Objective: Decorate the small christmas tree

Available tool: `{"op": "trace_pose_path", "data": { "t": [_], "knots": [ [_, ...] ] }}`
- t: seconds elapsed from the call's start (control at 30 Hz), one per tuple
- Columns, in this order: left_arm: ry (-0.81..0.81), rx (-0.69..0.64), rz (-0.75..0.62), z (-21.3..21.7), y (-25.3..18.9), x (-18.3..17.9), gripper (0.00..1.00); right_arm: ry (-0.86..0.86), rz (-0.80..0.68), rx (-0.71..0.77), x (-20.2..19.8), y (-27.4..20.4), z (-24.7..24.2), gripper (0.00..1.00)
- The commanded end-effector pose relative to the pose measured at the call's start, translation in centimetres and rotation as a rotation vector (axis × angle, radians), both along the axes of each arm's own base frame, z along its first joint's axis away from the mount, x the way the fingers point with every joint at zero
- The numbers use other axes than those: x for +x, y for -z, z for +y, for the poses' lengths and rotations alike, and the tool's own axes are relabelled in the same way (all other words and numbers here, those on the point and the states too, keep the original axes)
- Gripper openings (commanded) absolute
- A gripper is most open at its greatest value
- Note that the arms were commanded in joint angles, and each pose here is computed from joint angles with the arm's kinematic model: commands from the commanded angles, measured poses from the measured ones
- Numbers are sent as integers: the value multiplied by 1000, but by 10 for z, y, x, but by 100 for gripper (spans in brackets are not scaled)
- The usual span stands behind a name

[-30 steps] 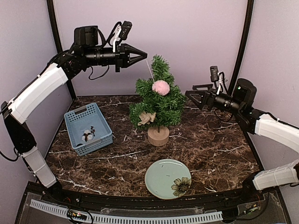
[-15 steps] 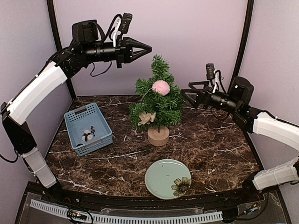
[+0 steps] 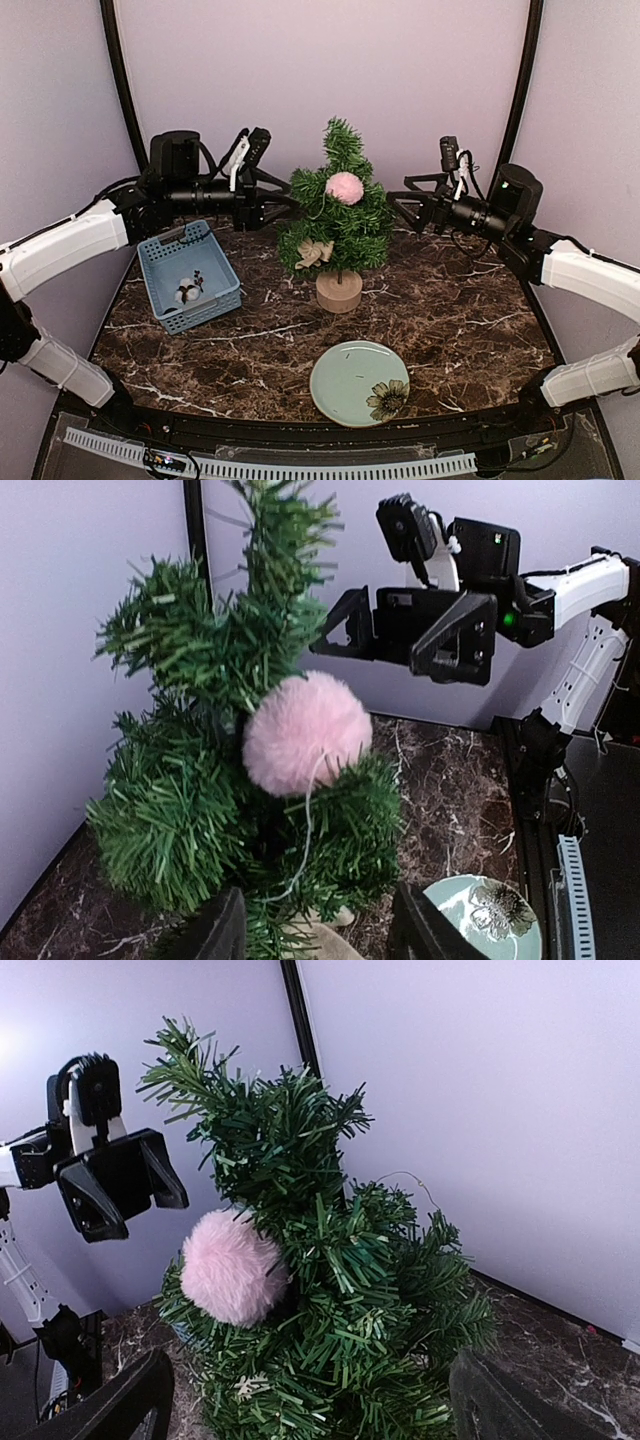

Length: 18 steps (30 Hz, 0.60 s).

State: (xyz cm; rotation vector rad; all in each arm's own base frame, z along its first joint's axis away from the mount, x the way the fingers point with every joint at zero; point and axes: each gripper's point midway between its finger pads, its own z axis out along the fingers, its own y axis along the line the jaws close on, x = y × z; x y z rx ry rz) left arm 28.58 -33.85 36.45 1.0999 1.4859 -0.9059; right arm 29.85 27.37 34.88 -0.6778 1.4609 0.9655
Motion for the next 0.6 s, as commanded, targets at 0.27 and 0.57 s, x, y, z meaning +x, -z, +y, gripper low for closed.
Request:
{"op": "trace_pose_path", "data": {
  "t": [0.27, 0.57],
  "knots": [
    [38, 1, -164, -18, 29, 21, 47, 8, -48, 14, -3, -16, 0, 96],
    [94, 18, -168, -32, 40, 27, 36, 13, -46, 10, -2, -14, 0, 96]
  ]
}}
